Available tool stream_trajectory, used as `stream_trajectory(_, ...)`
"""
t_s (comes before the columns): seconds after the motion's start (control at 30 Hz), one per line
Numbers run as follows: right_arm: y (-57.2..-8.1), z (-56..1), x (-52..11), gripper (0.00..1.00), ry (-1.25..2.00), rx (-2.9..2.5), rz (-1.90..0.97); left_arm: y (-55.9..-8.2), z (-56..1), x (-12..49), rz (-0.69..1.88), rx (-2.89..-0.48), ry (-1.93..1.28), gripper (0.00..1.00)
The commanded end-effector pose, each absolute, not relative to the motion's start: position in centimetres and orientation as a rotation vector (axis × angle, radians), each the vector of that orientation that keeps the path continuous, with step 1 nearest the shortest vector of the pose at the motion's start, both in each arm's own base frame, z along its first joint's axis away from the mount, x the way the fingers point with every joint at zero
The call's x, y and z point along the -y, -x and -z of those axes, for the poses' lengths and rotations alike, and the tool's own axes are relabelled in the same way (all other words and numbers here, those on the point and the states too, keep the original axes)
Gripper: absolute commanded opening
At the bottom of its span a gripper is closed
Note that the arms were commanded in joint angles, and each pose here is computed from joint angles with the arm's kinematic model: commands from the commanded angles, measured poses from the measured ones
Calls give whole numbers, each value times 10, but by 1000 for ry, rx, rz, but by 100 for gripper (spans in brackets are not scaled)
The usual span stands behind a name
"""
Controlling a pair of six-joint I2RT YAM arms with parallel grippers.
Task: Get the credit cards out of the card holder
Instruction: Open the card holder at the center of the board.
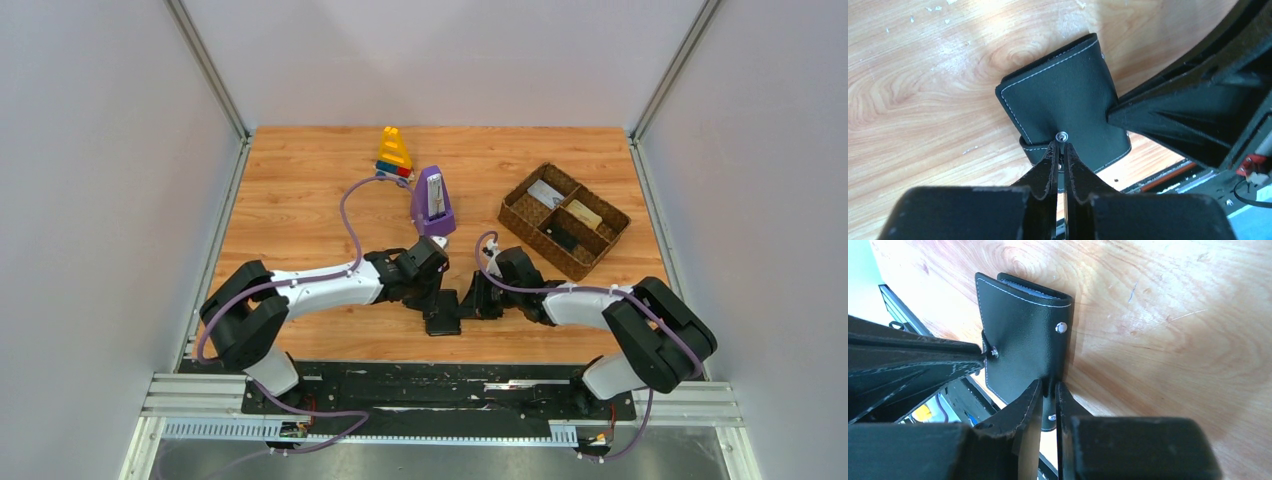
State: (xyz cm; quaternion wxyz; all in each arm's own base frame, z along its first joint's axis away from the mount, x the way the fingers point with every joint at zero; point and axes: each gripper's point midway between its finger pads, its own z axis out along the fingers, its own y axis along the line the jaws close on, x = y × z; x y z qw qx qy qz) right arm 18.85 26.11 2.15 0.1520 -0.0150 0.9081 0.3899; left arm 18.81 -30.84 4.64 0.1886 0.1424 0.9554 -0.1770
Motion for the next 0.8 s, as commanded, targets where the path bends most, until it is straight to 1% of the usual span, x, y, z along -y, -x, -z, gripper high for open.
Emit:
stream_trajectory(0.0, -195, -3, -249, 14, 12, -2617, -1013, -181, -71, 317, 627, -2628, -441, 0)
stream_trajectory(0.23, -197, -7, -248, 14, 10, -2605, -1017, -186, -78, 304, 647, -2613, -398, 0)
stream_trajectory(0.33, -197, -12, -249, 15, 25, -2602, -1028, -190, -84, 301, 687, -2593, -370, 0)
stream_trajectory(0.53, -196, -42, -255, 29, 60, -2564, -1094, -184, -102, 312, 848, -2537, -347, 0)
stream_trajectory(0.6, -197, -54, -256, 33, 71, -2539, -1103, -183, -105, 313, 873, -2527, -339, 0)
stream_trajectory(0.77, -194, -74, -254, 47, 101, -2513, -1114, -182, -116, 316, 915, -2502, -338, 0)
